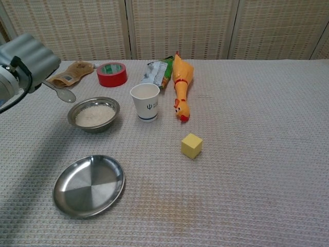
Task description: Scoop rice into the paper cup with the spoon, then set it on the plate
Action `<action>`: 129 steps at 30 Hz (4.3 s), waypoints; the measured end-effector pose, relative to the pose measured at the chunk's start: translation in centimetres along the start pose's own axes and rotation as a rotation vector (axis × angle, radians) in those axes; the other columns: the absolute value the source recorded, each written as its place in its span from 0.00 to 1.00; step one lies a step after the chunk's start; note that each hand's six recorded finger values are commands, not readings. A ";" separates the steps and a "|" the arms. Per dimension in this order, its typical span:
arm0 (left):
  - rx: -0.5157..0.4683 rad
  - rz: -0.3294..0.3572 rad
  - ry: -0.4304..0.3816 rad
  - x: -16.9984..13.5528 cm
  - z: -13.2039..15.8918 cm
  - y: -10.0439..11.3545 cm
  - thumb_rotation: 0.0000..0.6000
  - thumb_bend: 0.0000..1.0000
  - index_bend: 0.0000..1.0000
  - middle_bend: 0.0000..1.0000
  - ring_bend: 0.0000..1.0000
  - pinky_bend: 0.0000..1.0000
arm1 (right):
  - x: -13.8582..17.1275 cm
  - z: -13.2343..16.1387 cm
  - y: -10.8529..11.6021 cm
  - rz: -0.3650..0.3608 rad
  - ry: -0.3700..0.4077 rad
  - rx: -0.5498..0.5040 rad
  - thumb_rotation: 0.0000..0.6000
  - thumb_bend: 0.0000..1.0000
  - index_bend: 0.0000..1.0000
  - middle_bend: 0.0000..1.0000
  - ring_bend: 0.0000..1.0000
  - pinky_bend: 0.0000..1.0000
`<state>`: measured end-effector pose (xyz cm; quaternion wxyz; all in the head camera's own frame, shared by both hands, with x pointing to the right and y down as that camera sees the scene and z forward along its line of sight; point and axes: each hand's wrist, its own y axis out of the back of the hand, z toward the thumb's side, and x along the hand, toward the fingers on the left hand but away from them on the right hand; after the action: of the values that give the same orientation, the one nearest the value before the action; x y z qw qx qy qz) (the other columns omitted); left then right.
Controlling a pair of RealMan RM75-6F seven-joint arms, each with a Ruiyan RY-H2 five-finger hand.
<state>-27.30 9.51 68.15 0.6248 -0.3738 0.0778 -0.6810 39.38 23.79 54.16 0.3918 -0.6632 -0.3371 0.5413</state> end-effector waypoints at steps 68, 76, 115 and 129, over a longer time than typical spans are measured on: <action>-0.031 -0.028 -0.107 0.1 7.6 1.4 1.00 0.42 0.60 1.00 1.00 1.00 | 0.5 0.2 0.3 0.008 0.019 -0.018 1.00 0.10 0.00 0.00 0.00 0.00; -0.244 -0.102 -0.135 1.0 4.7 1.5 1.00 0.42 0.63 1.00 1.00 1.00 | 0.4 0.2 0.1 0.017 0.020 -0.013 1.00 0.10 0.00 0.00 0.00 0.00; -0.762 -0.472 -0.184 4.5 -1.6 -1.3 1.00 0.42 0.67 1.00 1.00 1.00 | -0.2 -0.1 -0.6 0.043 -0.002 0.001 1.00 0.10 0.00 0.00 0.00 0.00; -0.820 -0.441 -0.222 6.4 -1.6 3.7 1.00 0.42 0.67 1.00 1.00 1.00 | -0.4 -0.4 -0.6 0.047 -0.010 -0.004 1.00 0.10 0.00 0.00 0.00 0.00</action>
<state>-24.96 2.31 67.52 0.2710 -0.6675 0.1915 -0.6666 39.64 23.67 54.86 0.3761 -0.6691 -0.3243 0.5529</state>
